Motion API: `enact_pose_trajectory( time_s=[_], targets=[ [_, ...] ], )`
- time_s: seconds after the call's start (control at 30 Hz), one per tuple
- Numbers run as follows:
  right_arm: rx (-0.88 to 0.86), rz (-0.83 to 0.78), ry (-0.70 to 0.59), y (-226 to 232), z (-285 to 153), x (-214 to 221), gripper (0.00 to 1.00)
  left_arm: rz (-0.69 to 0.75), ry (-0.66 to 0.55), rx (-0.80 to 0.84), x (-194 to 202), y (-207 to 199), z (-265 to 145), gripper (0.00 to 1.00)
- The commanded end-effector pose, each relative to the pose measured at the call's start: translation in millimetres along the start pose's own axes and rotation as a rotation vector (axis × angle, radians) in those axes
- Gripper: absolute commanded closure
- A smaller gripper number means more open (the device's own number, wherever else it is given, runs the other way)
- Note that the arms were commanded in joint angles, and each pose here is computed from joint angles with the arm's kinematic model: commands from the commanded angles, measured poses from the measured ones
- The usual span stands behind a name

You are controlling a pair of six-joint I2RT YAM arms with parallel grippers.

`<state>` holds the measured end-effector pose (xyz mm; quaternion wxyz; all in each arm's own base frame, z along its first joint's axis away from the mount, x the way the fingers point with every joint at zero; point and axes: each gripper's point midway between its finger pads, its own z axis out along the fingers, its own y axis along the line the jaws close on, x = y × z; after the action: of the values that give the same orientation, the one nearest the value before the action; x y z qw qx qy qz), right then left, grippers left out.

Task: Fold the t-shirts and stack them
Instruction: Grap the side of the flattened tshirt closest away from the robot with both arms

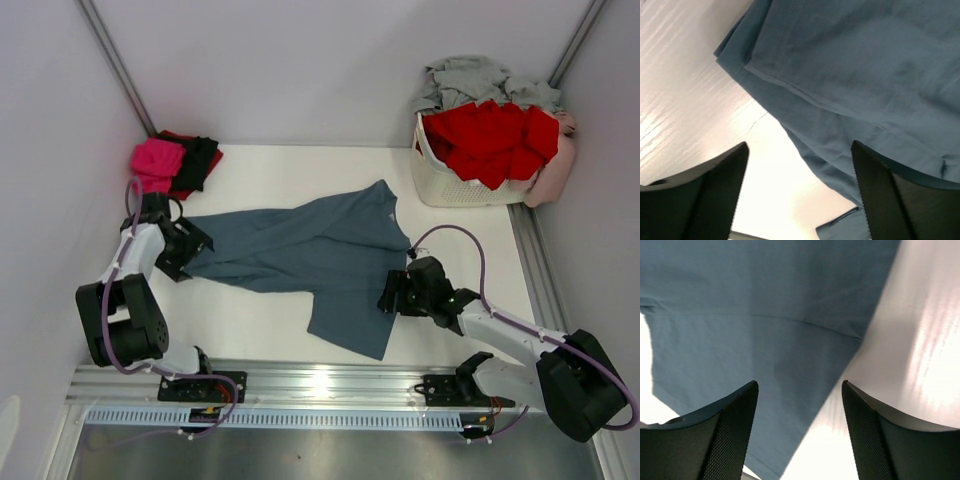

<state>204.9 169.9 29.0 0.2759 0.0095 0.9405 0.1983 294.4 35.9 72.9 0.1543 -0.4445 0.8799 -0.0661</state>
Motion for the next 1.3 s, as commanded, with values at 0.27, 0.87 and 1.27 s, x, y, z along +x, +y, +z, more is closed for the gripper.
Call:
enact_pose_trajectory(
  time_s=[0.27, 0.87, 1.27],
  targets=[
    [-0.096, 0.093, 0.022, 11.3, 9.7, 15.8, 0.54, -0.011, 0.002, 0.018, 18.2, 12.2, -6.4, 0.04],
    [0.106, 0.145, -0.062, -6.9, 5.0, -13.9, 1.00, 0.032, 0.025, 0.045, 58.0, 37.4, -22.6, 0.06],
    [0.468, 0.312, -0.345, -63.0, -50.8, -58.2, 1.00, 0.057, 0.054, 0.041, 65.7, 38.5, -17.6, 0.08]
  ],
)
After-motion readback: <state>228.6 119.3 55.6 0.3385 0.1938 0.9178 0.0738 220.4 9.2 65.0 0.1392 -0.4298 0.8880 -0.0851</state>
